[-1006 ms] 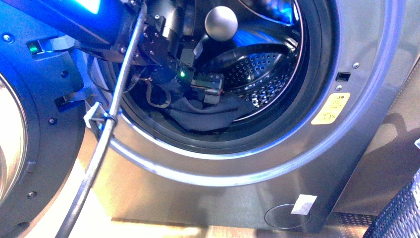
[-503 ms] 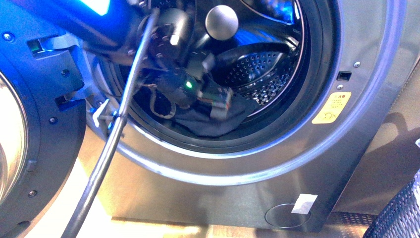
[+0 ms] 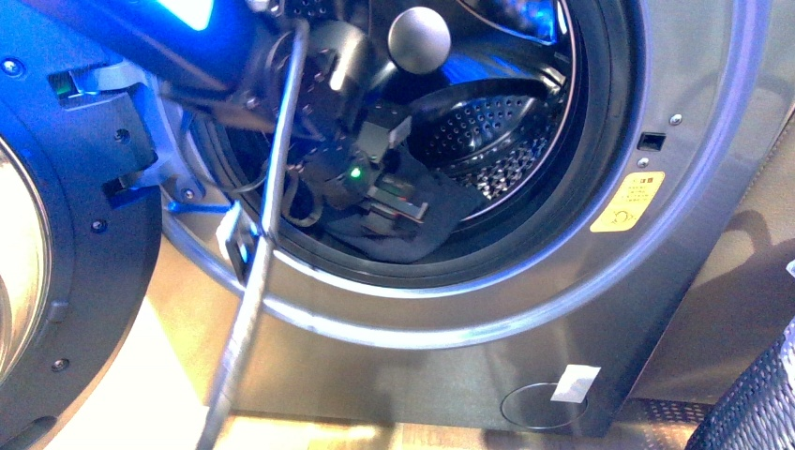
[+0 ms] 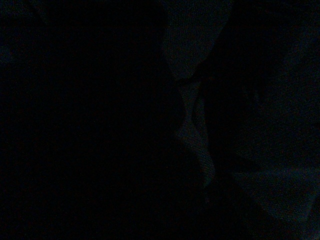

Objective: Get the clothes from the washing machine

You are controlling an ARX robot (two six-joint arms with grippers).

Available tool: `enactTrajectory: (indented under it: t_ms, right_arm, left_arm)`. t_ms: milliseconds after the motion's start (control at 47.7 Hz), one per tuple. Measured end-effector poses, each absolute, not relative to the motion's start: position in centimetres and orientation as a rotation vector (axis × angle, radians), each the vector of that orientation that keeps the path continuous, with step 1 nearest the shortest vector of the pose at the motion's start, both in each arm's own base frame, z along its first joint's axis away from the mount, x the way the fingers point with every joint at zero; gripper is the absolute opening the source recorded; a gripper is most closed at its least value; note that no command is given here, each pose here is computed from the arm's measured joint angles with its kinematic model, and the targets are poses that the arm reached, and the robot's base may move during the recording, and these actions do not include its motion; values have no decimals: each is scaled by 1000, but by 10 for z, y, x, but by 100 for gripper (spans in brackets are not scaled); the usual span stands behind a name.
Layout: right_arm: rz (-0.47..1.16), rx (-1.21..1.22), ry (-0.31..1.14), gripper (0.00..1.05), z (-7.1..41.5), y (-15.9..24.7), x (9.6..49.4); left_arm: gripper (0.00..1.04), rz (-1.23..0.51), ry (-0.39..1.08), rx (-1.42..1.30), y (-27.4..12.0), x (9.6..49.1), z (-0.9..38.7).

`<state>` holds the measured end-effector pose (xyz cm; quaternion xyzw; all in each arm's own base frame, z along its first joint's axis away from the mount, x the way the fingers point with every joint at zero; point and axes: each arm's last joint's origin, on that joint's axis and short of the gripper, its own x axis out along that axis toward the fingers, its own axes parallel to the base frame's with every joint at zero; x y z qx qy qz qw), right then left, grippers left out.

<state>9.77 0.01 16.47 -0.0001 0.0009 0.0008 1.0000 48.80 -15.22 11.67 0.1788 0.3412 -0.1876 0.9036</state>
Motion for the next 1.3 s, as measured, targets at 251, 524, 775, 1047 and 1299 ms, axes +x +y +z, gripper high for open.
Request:
enactTrajectory:
  t_ms: [251, 524, 775, 1047, 1299]
  right_arm:
    - [2, -1, 2, 97, 165, 0, 98]
    - [2, 0, 2, 97, 165, 0, 98]
    - [2, 0, 2, 97, 165, 0, 98]
    - [2, 0, 2, 97, 165, 0, 98]
    - [2, 0, 2, 97, 165, 0, 98]
  left_arm:
    - [9, -444, 627, 338, -145, 456, 125]
    - [9, -521, 506, 304, -136, 411, 165]
    - [9, -611, 368, 271, -123, 358, 217]
    - [9, -681, 179, 245, -113, 314, 290]
    - [9, -745, 28, 232, -121, 287, 348]
